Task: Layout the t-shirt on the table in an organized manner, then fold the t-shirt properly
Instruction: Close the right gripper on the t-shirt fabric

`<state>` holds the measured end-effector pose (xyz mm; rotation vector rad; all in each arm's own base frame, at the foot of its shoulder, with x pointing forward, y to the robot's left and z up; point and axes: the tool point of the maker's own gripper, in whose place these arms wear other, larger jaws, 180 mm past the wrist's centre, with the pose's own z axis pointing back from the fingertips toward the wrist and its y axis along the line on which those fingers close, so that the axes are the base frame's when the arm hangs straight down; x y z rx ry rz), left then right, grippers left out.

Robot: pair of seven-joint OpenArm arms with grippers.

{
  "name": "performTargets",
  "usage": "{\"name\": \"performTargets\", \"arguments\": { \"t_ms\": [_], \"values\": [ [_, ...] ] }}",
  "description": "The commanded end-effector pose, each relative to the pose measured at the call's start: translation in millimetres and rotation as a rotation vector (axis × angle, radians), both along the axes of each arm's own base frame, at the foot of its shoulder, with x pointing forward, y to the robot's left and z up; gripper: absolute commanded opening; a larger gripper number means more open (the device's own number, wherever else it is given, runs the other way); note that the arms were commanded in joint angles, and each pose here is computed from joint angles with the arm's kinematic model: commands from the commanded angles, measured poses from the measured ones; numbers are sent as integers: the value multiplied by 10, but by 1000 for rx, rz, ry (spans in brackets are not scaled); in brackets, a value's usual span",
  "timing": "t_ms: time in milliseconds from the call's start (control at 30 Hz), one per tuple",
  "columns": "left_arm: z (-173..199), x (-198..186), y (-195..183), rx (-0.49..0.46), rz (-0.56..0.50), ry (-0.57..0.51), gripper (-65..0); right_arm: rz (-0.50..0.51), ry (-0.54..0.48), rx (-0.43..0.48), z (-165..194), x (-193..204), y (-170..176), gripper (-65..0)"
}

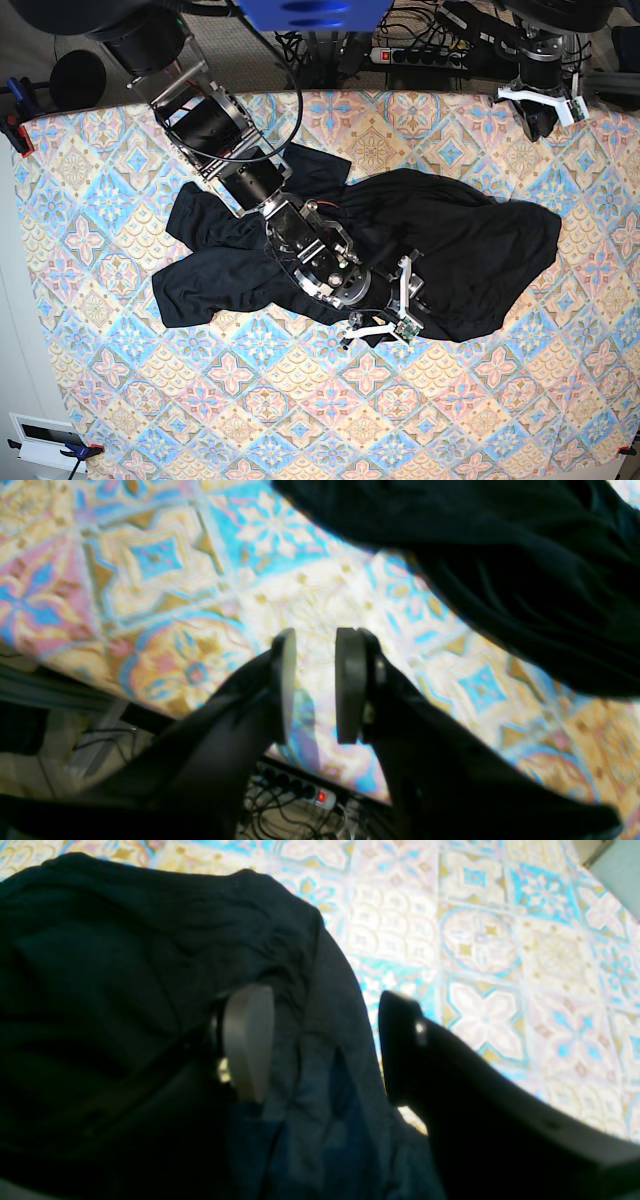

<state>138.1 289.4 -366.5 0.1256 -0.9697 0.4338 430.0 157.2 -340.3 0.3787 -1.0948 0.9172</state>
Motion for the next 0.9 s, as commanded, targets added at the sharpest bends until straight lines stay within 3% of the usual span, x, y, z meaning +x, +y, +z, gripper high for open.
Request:
{"name": "performTargets", "arguments": {
  "t_ms": [0, 133, 433, 867],
  "values": [
    [94, 27, 42, 27, -4, -26, -512, 25, -56, 31, 225, 66, 119, -323],
    [93, 25, 40, 26, -3, -26, -512, 87, -28, -50, -119, -116, 160, -322],
    [64, -7, 5, 9, 17, -26, -512, 73, 6, -63, -496, -153, -17, -323],
    [60, -4, -5, 5, 18, -27, -512, 68, -33, -64, -328, 13, -29, -323]
  ]
}}
